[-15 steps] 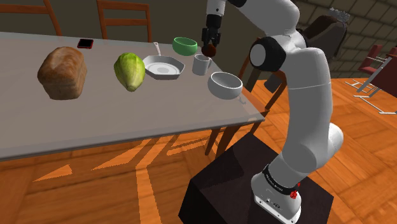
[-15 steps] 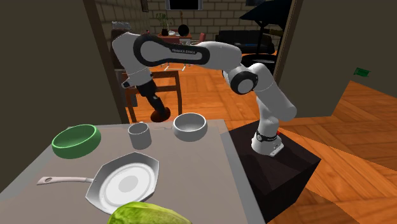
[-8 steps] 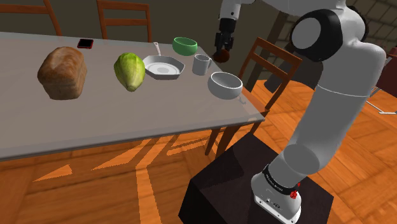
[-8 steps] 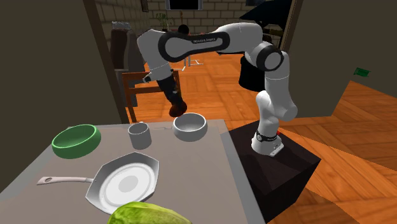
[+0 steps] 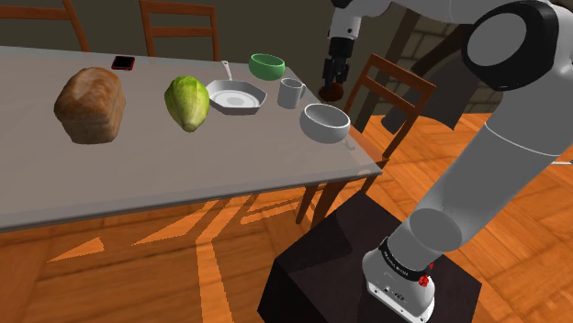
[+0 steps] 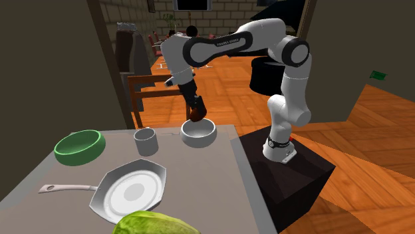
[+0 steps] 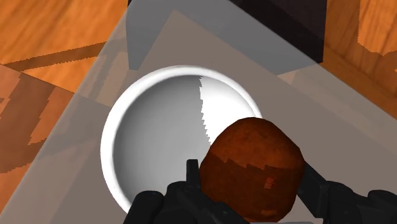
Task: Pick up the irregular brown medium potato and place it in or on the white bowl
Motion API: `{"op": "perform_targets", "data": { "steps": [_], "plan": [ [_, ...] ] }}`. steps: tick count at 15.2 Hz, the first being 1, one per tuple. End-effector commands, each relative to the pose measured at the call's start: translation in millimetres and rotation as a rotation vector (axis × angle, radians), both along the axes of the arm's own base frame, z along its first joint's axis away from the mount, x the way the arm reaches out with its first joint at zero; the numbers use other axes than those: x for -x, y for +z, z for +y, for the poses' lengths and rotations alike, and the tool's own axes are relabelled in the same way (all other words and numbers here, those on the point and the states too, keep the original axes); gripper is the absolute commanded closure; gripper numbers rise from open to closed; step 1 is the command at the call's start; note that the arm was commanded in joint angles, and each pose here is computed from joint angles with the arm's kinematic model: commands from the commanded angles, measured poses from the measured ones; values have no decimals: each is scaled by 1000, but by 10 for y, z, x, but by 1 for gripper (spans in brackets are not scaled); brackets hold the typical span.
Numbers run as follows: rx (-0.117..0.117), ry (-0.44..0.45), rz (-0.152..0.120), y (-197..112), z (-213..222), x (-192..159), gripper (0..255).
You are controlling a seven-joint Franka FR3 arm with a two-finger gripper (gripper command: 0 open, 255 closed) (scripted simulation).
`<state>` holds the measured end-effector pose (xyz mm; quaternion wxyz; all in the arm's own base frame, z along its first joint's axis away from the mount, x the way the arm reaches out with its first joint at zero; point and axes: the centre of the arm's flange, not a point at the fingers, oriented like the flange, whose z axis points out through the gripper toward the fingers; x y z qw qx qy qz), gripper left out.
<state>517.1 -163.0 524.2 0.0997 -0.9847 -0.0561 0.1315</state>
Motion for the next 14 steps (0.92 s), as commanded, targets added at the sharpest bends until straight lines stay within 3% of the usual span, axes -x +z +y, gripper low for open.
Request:
{"op": "perform_targets", "data": {
  "steps": [1, 10, 14],
  "plan": [
    [0, 0, 0, -112, -6, 1, 255],
    [0, 0, 0, -609, -6, 1, 255],
    [0, 0, 0, -609, -6, 1, 255]
  ]
}}
